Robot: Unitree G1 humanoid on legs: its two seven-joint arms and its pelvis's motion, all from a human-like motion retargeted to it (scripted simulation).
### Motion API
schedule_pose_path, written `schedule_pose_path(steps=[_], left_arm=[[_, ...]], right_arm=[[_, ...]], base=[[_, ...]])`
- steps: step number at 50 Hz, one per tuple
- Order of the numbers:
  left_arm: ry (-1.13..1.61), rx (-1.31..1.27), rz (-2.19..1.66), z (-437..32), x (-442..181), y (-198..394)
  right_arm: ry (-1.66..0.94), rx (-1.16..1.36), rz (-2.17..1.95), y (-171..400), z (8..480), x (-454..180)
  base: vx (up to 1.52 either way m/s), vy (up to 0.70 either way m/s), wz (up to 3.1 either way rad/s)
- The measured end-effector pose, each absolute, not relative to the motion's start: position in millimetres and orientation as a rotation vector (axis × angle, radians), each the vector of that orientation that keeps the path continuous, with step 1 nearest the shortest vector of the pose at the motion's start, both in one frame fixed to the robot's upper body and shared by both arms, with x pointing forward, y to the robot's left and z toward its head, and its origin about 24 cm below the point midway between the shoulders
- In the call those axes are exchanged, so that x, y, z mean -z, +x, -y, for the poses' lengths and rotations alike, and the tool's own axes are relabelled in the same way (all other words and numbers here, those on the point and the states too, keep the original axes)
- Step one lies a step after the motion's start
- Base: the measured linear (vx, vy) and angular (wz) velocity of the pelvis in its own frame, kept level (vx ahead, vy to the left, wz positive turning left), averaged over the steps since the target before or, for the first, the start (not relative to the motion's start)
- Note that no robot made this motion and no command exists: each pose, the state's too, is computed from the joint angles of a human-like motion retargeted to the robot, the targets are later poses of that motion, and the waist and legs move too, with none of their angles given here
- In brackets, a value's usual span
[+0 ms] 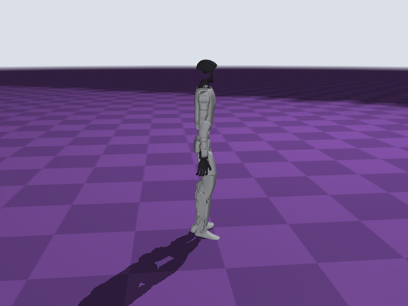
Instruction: Upper body actions
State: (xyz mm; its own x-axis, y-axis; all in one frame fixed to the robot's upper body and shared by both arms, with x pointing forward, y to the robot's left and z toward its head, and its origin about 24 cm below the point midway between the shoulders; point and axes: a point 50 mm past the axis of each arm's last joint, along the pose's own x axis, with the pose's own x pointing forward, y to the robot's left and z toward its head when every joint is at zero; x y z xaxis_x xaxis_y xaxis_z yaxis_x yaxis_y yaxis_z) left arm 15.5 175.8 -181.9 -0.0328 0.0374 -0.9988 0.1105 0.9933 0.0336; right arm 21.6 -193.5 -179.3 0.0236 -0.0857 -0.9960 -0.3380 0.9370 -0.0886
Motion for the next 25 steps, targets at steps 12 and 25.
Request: schedule_pose_path(steps=[12, 25], left_arm=[[-0.006, -0.031, -1.698, -177.5, 180.9, -16.0], [0.107, -0.052, -1.659, -203.2, 178.8, 0.2]], right_arm=[[-0.396, -0.168, -1.621, -1.4, 210.2, 176.4], [-0.35, -0.139, -1.504, 28.6, 198.2, 178.3]], base=[[0.13, 0.09, 0.11], [0.02, -0.06, 1.76]])
